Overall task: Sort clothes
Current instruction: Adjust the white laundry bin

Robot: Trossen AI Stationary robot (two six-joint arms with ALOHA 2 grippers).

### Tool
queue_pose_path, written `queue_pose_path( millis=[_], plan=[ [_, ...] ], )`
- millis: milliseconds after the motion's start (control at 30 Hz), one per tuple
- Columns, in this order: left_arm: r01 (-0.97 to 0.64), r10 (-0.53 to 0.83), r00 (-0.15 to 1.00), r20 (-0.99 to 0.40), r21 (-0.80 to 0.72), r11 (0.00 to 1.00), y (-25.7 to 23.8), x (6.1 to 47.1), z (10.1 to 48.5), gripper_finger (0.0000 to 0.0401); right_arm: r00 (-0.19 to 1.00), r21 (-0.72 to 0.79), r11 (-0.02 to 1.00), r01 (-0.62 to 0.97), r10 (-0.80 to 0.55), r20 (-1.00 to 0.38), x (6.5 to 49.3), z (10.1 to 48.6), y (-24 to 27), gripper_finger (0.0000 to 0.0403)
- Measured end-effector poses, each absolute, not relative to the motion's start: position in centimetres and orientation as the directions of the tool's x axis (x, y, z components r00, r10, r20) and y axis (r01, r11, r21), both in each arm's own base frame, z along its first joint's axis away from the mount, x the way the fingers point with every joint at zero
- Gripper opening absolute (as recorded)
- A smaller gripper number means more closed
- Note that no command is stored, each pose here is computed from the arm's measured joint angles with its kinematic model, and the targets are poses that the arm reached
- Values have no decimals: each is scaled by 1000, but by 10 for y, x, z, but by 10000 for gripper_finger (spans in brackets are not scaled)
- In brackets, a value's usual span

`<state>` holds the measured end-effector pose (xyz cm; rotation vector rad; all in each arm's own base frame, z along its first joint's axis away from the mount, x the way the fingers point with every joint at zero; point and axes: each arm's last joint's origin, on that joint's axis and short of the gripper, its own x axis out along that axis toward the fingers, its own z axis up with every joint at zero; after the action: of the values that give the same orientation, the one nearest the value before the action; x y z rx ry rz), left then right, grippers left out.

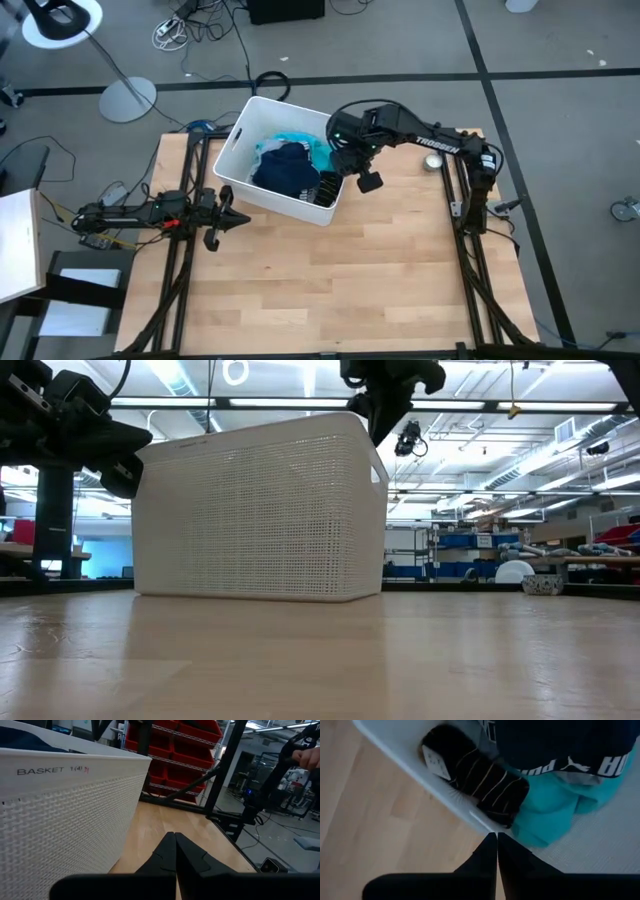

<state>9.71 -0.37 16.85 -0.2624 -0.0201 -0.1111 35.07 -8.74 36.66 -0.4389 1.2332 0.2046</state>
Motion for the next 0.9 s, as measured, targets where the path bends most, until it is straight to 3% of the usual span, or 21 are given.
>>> queue_pose_path(
  millis=[267, 500, 667, 900],
  plan=[
    [113, -107, 994, 35, -257, 960, -4, 97, 169, 1, 421, -262, 903, -340, -103, -901, 364, 366, -88, 4],
    [113, -107, 994, 36, -257, 960, -4, 97, 169, 1, 286, -185, 918, -350, -83, -955, 364, 339, -96, 2],
    [113, -107, 994, 36, -256, 960, -4, 97, 169, 1, 236, -238, 939, -250, -179, -955, 353, 342, -111, 1],
    [114, -109, 993, 36, -256, 960, -4, 97, 169, 1, 141, -187, 976, -115, -170, -975, 326, 348, -137, 1]
  ],
)
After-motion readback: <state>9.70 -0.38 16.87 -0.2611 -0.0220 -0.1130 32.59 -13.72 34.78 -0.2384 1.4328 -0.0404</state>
